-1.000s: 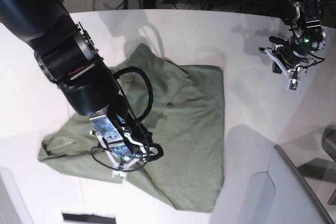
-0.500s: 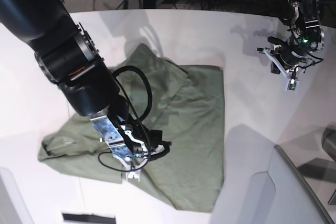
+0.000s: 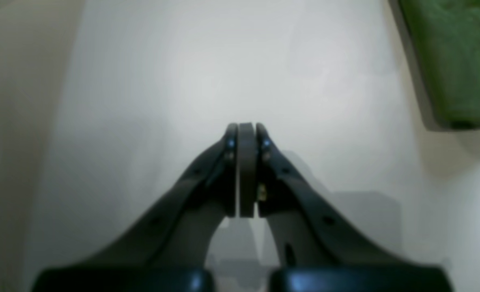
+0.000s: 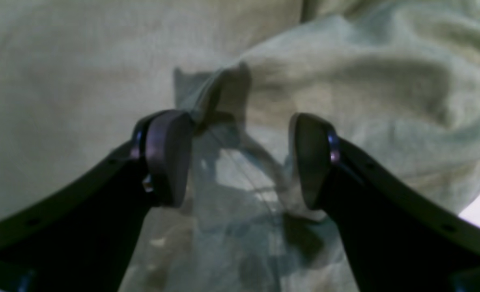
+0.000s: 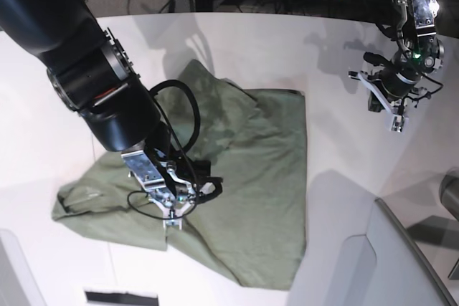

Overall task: Layout the t-shirt on the table in an organized manner, then fold the t-shirt properly
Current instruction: 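Drag the shirt edge with the right gripper away from the left gripper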

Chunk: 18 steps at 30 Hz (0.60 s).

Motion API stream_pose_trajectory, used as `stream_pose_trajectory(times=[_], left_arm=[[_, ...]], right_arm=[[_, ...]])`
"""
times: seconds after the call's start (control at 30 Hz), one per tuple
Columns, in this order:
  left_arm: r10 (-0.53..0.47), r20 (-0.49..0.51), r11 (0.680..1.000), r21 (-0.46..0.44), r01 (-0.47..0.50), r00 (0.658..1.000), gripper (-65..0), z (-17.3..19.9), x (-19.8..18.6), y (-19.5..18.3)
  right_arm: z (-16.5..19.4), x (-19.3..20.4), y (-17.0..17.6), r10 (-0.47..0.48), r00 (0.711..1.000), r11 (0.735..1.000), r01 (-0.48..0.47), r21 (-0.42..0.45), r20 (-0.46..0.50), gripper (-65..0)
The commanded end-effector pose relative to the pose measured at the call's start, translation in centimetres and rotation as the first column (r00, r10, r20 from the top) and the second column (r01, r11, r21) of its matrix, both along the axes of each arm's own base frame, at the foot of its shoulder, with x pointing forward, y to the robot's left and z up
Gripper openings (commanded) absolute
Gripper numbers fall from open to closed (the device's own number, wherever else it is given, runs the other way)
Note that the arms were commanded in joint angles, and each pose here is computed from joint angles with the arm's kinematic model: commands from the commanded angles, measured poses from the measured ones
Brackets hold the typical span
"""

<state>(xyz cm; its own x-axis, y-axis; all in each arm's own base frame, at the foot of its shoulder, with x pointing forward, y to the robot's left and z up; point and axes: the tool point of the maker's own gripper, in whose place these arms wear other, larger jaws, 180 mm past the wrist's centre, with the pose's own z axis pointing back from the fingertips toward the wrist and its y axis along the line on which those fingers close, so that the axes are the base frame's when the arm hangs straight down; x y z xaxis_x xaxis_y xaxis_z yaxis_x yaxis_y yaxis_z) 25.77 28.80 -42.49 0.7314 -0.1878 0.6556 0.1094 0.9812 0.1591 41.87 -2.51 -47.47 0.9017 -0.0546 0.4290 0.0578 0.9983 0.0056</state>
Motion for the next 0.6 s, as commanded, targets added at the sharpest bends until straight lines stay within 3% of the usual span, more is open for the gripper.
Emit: stream_pose_trajectory(times=[0.0,0.17,0.33,0.47,0.5,0.57], left_arm=[[-0.007,0.043,1.0,0.011,0.007,0.999,-65.0,1.2,0.8,0.2],[-0.003,0.033,1.0,0.007,0.003,0.999,-65.0,0.8,0.6,0.2],[0.002,0.034,1.0,0.008,-0.003,0.999,-65.0,0.9,0.5,0.4],[0.002,0.023,1.0,0.011,-0.002,1.0,-65.0,0.7,0.1,0.5],[0.0,0.019,1.0,0.011,0.0,1.0,-65.0,0.6,-0.1,0.5],[-0.001,0.016,1.0,0.01,0.001,1.0,-65.0,0.5,-0.2,0.4]], right_arm=[[2.4,2.5,0.7,0.004,0.997,1.0,-0.005,0.014,0.074,-27.5],[2.2,2.2,1.2,-0.021,0.998,0.998,0.018,0.058,0.058,-29.0],[1.9,1.9,1.2,-0.028,0.998,0.998,0.024,0.063,0.049,-48.5],[1.3,1.2,1.3,-0.025,0.999,0.998,0.022,0.065,0.035,-46.7],[1.0,0.9,1.3,-0.024,0.999,0.998,0.022,0.065,0.03,-49.2],[0.8,0.6,1.4,-0.02,0.999,0.997,0.019,0.07,0.025,-63.0]])
